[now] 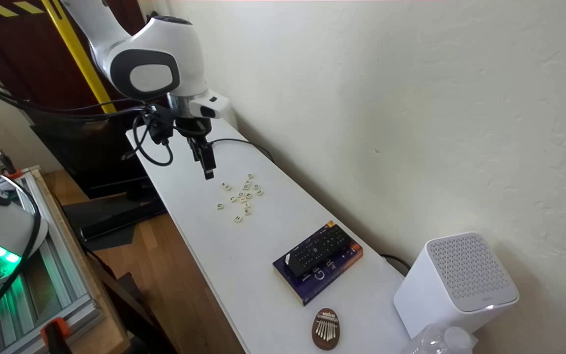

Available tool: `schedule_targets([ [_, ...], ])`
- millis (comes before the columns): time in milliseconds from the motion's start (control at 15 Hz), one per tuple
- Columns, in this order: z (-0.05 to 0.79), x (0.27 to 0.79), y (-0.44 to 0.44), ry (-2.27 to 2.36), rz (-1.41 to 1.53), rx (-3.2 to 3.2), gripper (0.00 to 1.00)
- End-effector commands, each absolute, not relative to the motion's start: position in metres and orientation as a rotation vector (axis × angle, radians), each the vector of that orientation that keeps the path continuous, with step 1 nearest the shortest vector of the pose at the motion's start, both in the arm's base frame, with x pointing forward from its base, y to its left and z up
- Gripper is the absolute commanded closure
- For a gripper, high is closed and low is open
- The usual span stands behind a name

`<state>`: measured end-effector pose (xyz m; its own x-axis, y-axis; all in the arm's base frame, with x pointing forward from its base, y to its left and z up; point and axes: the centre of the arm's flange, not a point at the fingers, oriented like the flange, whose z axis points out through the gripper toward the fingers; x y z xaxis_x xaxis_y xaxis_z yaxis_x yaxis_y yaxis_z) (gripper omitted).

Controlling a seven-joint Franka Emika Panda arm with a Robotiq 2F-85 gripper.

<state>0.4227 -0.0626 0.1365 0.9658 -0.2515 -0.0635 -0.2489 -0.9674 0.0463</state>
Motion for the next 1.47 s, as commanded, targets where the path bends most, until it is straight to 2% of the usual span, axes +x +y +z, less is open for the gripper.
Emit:
schedule_targets([
  [0,0.137,0.423,-0.063,-0.393,-0.106,3.077,0.00],
  [800,0.083,0.456,-0.075,-0.239,0.027,3.063,0.00],
  [1000,0.064,0.457,-0.081,-0.208,0.009,3.054,0.11],
  [1067,0.060,0.456,-0.082,-0.189,0.001,3.054,0.04],
  [1133,0.056,0.454,-0.081,-0.161,-0.022,3.049,0.05],
  [1267,0.048,0.451,-0.080,-0.098,-0.065,3.037,0.00],
  [1333,0.044,0.452,-0.079,-0.081,-0.073,3.031,0.01],
  [1400,0.041,0.453,-0.077,-0.074,-0.084,3.024,0.08],
])
